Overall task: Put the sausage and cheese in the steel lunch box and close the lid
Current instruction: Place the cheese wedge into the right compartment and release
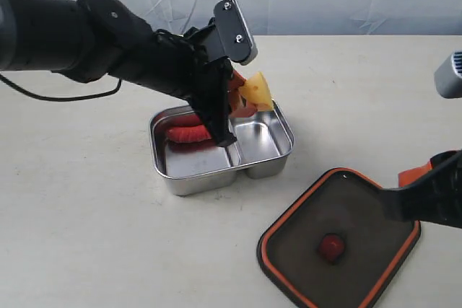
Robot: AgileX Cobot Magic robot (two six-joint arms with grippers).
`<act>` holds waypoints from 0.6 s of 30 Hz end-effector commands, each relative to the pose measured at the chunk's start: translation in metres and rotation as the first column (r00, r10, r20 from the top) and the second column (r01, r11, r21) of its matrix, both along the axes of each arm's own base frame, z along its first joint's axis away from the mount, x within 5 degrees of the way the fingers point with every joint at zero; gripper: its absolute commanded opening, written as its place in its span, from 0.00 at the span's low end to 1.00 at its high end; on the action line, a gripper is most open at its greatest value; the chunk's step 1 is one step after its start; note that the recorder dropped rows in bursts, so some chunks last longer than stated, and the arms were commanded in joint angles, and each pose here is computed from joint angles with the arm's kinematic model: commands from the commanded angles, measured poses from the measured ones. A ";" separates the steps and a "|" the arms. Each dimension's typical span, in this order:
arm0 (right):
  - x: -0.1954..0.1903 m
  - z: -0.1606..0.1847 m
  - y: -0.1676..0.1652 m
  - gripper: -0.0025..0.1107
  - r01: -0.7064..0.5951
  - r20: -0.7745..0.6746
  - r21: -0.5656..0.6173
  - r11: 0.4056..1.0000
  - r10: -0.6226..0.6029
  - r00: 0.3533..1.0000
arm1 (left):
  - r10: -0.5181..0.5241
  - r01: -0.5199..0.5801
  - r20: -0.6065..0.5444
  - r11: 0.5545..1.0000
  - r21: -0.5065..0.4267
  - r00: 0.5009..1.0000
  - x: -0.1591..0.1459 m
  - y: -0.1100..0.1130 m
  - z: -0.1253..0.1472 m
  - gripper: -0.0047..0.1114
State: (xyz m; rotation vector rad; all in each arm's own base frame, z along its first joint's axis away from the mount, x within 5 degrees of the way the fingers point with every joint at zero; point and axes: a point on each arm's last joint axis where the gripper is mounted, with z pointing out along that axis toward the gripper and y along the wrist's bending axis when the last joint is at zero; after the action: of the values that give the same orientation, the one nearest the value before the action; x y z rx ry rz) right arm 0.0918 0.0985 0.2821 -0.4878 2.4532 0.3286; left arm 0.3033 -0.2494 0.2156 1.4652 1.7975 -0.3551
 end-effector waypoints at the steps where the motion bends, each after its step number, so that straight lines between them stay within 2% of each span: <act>1: -0.008 0.006 -0.012 0.02 0.023 0.006 0.038 0.999 -0.023 1.000 | 0.011 -0.011 -0.024 1.000 -0.006 1.000 0.015 -0.013 -0.010 0.04; 3: -0.013 0.010 -0.020 0.02 0.030 0.015 0.052 0.998 -0.031 0.999 | -0.007 0.007 -0.041 1.000 -0.007 0.999 0.019 -0.017 -0.013 0.04; 5: -0.016 0.012 -0.026 0.02 0.037 0.019 0.061 0.997 -0.038 0.999 | 0.042 -0.043 -0.065 0.999 -0.019 0.997 0.022 -0.018 -0.017 0.05; 8: -0.019 0.013 -0.030 0.02 0.040 0.025 0.070 0.997 -0.042 0.999 | 0.055 -0.057 -0.081 0.998 -0.026 0.995 0.023 -0.018 -0.018 0.11; 15: -0.019 0.014 -0.031 0.02 0.042 0.027 0.070 0.997 -0.044 0.999 | 0.055 -0.060 -0.114 0.997 -0.039 0.992 0.021 -0.019 -0.018 0.46; 18: -0.019 0.014 -0.031 0.02 0.043 0.026 0.068 0.997 -0.044 0.999 | 0.063 -0.068 -0.121 0.997 -0.036 0.991 0.021 -0.019 -0.018 0.53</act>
State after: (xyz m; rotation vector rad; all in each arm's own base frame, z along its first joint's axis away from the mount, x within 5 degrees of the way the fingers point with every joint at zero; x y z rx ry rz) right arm 0.0733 0.0685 0.2959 -0.4025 2.4148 0.3885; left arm 0.3249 -0.2669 0.1947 1.3944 1.9107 -0.4375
